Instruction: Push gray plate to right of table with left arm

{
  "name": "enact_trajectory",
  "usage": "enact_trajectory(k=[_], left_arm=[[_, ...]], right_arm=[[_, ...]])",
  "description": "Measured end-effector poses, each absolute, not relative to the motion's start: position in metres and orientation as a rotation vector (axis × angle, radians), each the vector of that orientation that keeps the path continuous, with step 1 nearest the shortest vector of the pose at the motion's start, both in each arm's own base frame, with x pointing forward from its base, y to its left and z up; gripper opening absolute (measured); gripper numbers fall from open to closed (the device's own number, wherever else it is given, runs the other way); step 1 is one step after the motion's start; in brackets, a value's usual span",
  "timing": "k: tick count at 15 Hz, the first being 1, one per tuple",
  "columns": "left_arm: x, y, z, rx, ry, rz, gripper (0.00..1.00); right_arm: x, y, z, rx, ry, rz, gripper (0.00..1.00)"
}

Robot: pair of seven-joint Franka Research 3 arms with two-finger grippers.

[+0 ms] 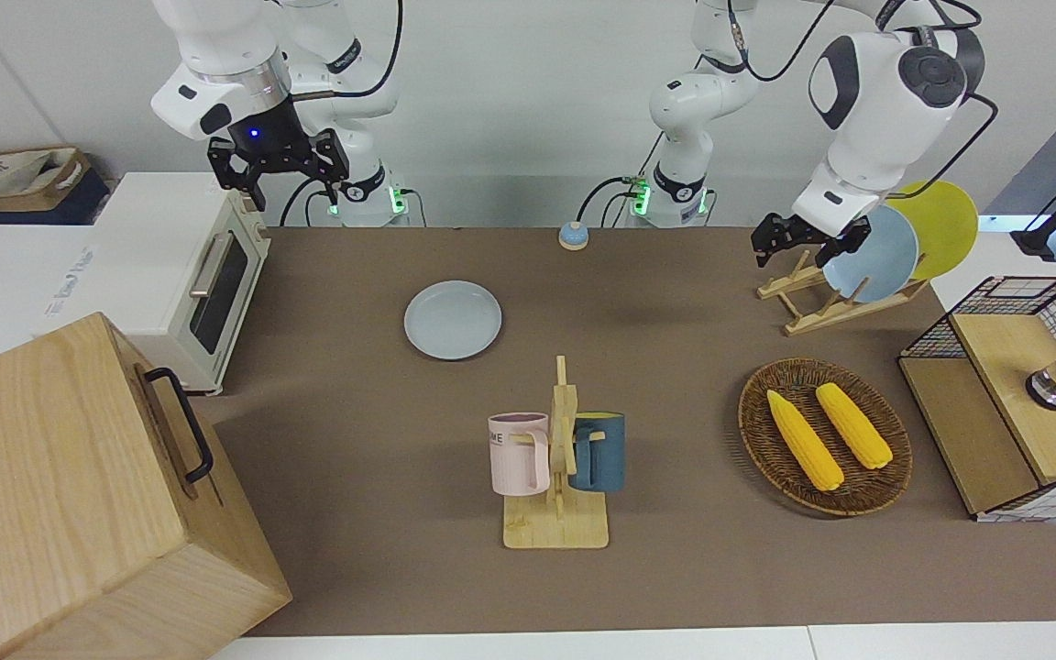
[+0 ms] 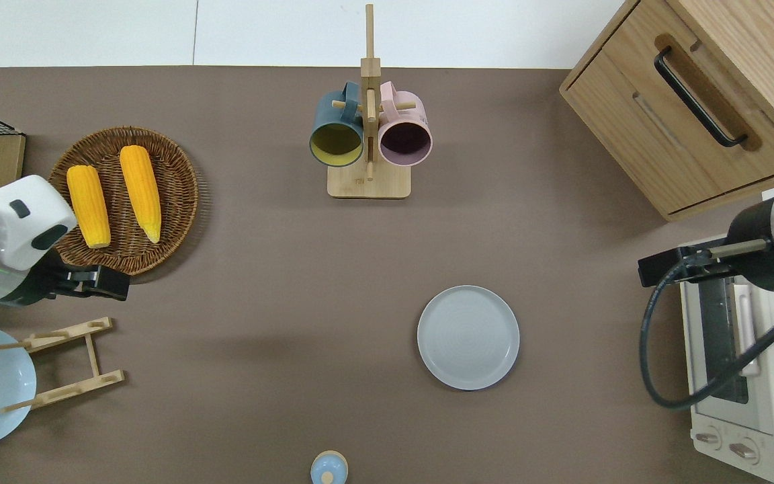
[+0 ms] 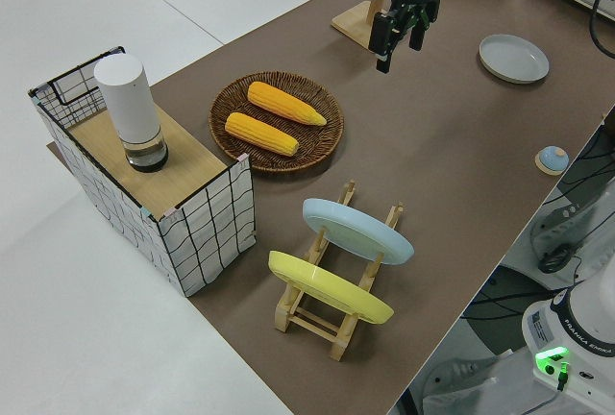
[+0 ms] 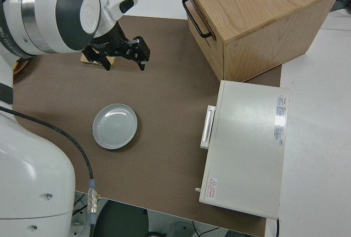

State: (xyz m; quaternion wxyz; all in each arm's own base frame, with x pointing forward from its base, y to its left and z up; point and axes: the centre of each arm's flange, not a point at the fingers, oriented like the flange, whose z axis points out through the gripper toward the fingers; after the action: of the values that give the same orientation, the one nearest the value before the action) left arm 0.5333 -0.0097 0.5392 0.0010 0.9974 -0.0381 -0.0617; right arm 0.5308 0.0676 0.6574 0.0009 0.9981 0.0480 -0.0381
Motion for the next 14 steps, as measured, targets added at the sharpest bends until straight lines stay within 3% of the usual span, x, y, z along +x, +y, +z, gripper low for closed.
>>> enact_trajectory(k=[10, 14], left_arm=[[0.534, 0.037, 0.607, 3.072, -0.091, -0.056, 1.0], [0.533, 0.04, 0.615, 3.077, -0.086, -0.045, 1.0]], right_arm=[[0.531, 0.068, 0.657, 3.134, 0.151, -0.12, 0.99], [0.531, 0.068, 0.657, 3.134, 0.151, -0.12, 0.99]])
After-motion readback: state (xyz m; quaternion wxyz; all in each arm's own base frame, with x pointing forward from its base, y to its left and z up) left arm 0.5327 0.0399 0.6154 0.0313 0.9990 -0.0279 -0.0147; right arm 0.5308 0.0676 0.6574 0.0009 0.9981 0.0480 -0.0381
